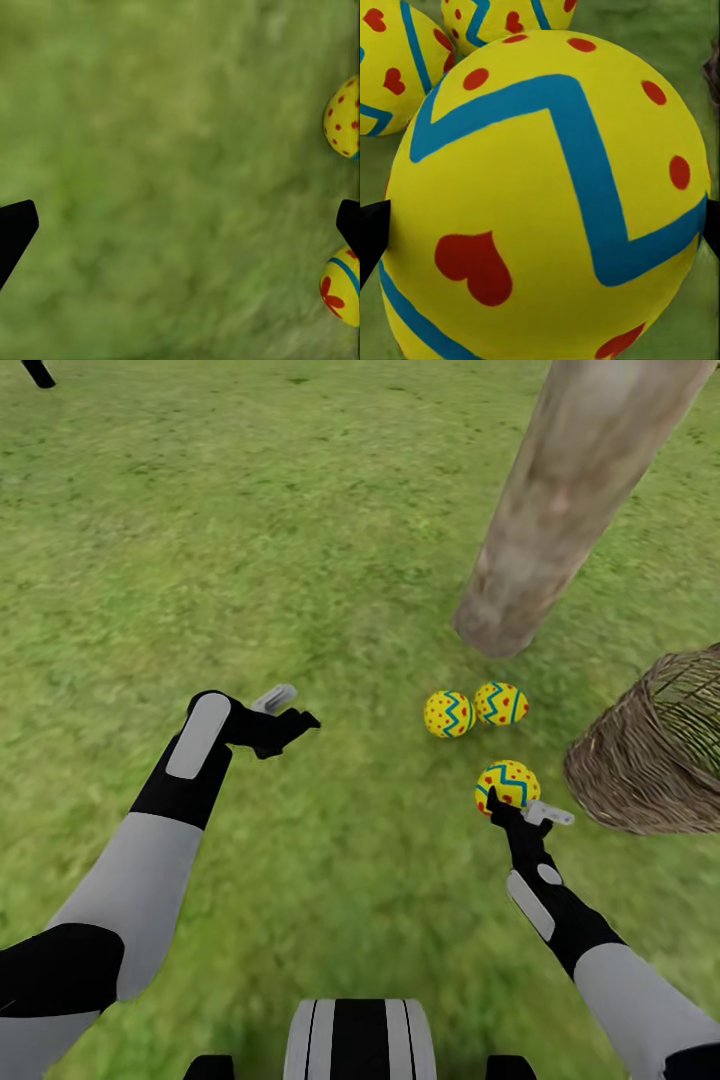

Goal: Take the three Easter eggs out of the wicker basket on the lawn in the garden, then place them on the lawn next to a single tree (choose any tree) so that all three eggs are next to the same tree and none are left in the basket.

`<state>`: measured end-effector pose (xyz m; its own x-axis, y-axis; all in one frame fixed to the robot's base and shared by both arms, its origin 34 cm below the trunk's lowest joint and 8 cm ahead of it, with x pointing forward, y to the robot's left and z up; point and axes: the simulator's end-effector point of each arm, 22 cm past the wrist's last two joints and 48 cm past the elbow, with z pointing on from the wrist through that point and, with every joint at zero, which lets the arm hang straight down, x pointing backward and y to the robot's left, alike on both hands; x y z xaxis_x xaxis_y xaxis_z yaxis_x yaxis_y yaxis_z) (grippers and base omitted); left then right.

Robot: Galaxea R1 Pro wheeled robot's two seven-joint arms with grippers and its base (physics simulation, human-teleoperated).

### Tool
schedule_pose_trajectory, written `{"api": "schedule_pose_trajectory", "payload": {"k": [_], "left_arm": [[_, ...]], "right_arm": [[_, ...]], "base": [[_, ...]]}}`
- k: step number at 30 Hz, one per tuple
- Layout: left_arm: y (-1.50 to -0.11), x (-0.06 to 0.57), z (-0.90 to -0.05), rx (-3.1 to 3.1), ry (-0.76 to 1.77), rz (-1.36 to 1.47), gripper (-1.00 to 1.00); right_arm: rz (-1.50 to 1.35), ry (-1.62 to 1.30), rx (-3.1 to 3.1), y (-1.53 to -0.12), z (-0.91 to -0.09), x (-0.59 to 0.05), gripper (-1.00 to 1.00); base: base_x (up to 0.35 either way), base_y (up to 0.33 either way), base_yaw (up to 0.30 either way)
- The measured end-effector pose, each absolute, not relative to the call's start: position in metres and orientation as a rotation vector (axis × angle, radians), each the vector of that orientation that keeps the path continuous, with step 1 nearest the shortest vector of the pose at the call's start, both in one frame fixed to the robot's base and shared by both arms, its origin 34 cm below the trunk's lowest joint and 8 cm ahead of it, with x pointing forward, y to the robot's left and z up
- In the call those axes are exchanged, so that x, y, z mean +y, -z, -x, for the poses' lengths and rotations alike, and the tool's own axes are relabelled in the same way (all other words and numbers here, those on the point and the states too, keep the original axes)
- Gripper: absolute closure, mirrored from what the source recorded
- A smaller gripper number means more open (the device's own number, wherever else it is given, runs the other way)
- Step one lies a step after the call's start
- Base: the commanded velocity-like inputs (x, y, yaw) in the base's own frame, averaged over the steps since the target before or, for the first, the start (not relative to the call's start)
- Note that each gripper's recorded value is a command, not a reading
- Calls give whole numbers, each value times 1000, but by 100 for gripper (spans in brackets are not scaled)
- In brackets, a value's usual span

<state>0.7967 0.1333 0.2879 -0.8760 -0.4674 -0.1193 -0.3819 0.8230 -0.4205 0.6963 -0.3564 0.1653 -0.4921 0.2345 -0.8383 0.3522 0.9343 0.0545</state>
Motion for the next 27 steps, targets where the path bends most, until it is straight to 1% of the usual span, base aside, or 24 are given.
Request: {"api": "schedule_pose_trajectory", "payload": {"k": [4, 21, 25, 26, 27], "left_arm": [[-289, 132, -798, 2785, 580, 659, -100], [-289, 130, -797, 2787, 586, 654, -100], [-288, 130, -796, 2790, 590, 656, -100], [-288, 130, -796, 2789, 588, 657, -100], [-288, 131, -796, 2789, 587, 657, -100]], "right_arm": [[-418, 162, 2103, -164, -697, -360, 100], [-429, 224, 2161, -145, -685, -378, 100], [-429, 225, 2162, -144, -685, -378, 100], [-429, 226, 2162, -144, -685, -378, -100], [-431, 225, 2162, -144, -685, -378, -100]], "base": [[140, 38, 0], [318, 12, 0], [107, 0, 0], [13, 0, 0], [7, 0, 0]]}}
